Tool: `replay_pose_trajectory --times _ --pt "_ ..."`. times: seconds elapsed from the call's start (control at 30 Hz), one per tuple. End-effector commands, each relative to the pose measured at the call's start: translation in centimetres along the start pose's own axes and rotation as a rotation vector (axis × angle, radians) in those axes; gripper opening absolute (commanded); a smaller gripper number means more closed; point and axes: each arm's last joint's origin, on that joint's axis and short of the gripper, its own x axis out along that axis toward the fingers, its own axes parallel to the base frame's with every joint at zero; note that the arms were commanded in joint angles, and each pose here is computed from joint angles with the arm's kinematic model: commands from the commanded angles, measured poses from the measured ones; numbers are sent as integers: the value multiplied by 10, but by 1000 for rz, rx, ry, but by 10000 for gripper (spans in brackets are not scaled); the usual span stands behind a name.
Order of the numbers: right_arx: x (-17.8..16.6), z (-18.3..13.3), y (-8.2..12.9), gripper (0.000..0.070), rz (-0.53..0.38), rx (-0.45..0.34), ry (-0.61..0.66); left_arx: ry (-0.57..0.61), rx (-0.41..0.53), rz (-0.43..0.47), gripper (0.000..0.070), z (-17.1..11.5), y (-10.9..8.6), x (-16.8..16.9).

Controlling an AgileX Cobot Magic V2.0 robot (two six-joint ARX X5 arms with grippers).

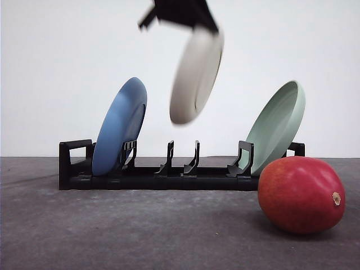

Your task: Place pomegranate in white plate

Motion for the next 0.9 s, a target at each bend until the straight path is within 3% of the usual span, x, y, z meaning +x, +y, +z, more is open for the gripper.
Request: replay_pose_trajectory --times 0.0,0.23,0.43,0.63,0.87 --pt "-2 5 2 562 2 -4 -13 -17 29 -28 0 6 -15 -12" --pt "-2 4 2 562 2 1 -9 53 79 -64 2 -6 -70 -75" --pt "-2 2 2 562 -1 21 11 167 187 54 2 -30 -113 -106" --pt "-2 1 2 562 -2 23 14 331 303 168 2 -58 -138 -104" --pt "-2 1 2 562 -1 24 15 434 432 297 2 -103 -148 -67"
